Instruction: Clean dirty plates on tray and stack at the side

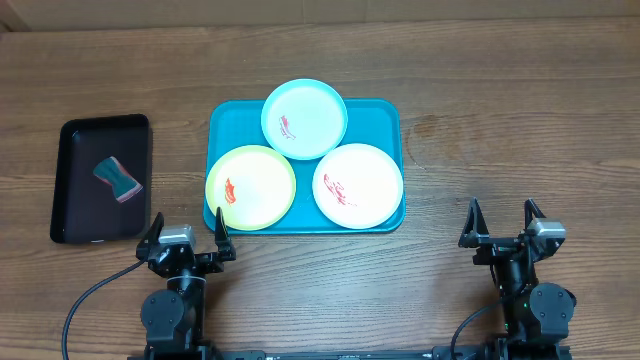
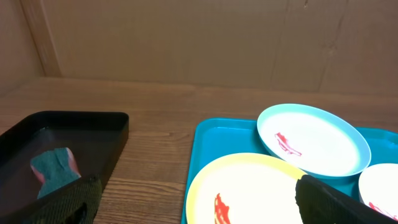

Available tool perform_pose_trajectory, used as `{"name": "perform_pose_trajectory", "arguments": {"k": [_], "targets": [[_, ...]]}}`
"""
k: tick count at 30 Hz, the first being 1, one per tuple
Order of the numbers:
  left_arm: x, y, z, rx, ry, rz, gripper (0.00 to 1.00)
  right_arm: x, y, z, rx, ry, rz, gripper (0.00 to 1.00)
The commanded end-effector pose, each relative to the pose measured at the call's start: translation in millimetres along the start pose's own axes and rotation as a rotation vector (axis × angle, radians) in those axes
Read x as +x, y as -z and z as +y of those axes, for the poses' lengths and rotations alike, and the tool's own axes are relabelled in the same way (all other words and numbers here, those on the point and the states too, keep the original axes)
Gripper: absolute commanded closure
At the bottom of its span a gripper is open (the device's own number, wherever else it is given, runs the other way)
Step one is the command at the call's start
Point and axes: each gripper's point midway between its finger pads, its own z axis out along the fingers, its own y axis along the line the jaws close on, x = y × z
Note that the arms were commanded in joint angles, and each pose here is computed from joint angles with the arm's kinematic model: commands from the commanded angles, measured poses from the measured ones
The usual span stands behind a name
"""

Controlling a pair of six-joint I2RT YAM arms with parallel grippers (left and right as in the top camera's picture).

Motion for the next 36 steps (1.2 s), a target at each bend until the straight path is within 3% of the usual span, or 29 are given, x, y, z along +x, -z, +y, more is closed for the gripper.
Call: {"name": "perform_pose_trajectory", "arguments": {"k": [1,36], "targets": [[-0.4,0.2,-0.5,0.002,0.015,-0.008,0.0,0.6,-0.1,-1.5,0.006,0.008,-0.009,0.0],[-9.5,0.4,-0.6,0.002,0.026,-0.045,0.0,0.6,-0.1,-1.4,0.006,0.008,-0.009,0.0]]}}
